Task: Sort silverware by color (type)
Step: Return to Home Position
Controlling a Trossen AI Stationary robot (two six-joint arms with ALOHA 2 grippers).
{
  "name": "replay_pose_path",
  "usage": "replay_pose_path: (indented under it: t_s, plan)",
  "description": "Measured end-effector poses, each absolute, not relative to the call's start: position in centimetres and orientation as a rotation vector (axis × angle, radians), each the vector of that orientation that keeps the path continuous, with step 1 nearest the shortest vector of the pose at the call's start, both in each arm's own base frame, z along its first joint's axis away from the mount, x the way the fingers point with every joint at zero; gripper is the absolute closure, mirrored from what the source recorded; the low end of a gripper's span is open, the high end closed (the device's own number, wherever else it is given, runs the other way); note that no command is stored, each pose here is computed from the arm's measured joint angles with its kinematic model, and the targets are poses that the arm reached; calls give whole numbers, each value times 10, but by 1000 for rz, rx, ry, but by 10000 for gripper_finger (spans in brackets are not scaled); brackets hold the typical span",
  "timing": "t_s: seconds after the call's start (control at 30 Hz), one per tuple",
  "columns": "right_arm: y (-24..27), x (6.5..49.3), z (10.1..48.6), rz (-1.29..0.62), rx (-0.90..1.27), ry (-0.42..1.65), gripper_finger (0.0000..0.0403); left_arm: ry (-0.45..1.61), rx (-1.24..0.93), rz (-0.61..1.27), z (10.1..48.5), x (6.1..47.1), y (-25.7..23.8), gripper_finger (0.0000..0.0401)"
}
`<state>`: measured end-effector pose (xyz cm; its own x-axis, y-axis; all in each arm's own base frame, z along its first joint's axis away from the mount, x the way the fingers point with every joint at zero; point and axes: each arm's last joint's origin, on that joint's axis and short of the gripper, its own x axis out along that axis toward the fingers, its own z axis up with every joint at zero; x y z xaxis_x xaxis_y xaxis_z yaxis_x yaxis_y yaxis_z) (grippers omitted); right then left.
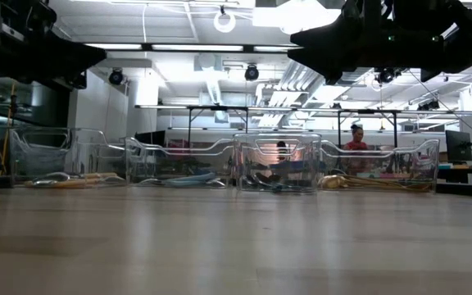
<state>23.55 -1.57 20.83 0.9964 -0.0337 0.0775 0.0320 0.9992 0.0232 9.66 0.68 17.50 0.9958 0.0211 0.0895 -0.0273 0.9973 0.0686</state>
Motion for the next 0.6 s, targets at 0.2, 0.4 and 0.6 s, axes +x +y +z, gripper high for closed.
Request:
replay_pose_path:
  t_s: [0.2,0.4,0.6]
  plan:
    - [-16,236,208,-33,22,-76,206,-37,66,12,170,97,6,401]
    - [-16,236,207,-33,22,-62,206,-13,64,7,168,98,6,401]
    - [-16,236,207,-33,22,-62,206,-5,52,37,167,98,7,401]
